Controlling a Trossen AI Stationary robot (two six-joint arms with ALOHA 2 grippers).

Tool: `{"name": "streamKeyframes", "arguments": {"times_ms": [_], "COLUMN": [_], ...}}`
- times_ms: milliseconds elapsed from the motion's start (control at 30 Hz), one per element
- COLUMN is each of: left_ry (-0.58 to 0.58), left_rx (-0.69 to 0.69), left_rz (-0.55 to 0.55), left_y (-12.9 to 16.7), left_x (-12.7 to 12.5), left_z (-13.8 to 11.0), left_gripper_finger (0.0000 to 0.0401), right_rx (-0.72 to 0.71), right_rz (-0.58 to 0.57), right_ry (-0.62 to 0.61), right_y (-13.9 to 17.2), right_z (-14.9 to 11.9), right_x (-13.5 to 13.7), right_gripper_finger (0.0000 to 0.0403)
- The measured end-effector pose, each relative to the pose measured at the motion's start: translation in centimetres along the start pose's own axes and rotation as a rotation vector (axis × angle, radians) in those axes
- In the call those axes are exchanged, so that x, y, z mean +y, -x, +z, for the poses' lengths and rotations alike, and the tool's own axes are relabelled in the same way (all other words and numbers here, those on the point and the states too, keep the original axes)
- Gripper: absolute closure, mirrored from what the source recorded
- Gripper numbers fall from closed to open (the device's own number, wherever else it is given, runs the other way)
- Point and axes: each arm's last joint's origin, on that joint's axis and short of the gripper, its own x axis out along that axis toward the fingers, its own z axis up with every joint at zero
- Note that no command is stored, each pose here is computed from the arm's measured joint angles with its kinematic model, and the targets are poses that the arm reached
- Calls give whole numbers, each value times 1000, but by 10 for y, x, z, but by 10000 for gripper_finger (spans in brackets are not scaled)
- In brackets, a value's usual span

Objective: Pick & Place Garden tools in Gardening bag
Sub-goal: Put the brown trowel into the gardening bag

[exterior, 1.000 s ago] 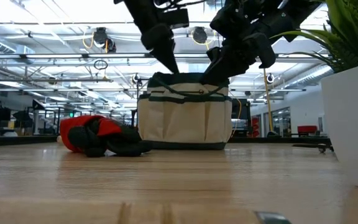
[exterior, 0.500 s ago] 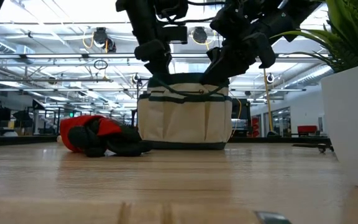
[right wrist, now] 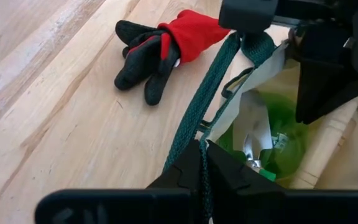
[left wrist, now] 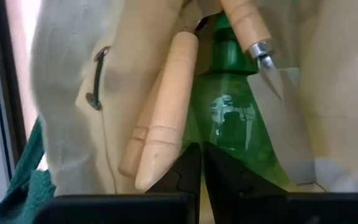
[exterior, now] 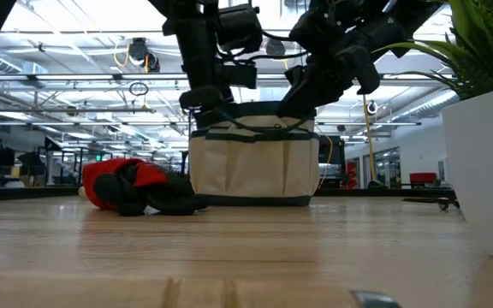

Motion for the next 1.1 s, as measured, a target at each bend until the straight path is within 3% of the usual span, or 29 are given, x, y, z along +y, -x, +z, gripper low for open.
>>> {"name": "streamKeyframes", "arguments": {"times_ms": [167,500,933,1100], "left_ry": [-25,-13,-11,-11], "left_rx": [-8,-133,-63,-64], "left_rz": [5,76,44,43], "left_y": [5,46,12,12], "left_x": [0,-3,-4,-4], "left_z": [0,3,6,6], "left_gripper_finger": [375,383,396,396], "right_rx": [0,-1,0,1], "right_rz": [0,1,1,2], "right_ry": [0,2,0,0], "right_y": [0,0,0,0], "right_z": [0,0,0,0], "right_x": [0,0,0,0], "right_gripper_finger": [399,399,399,399]}}
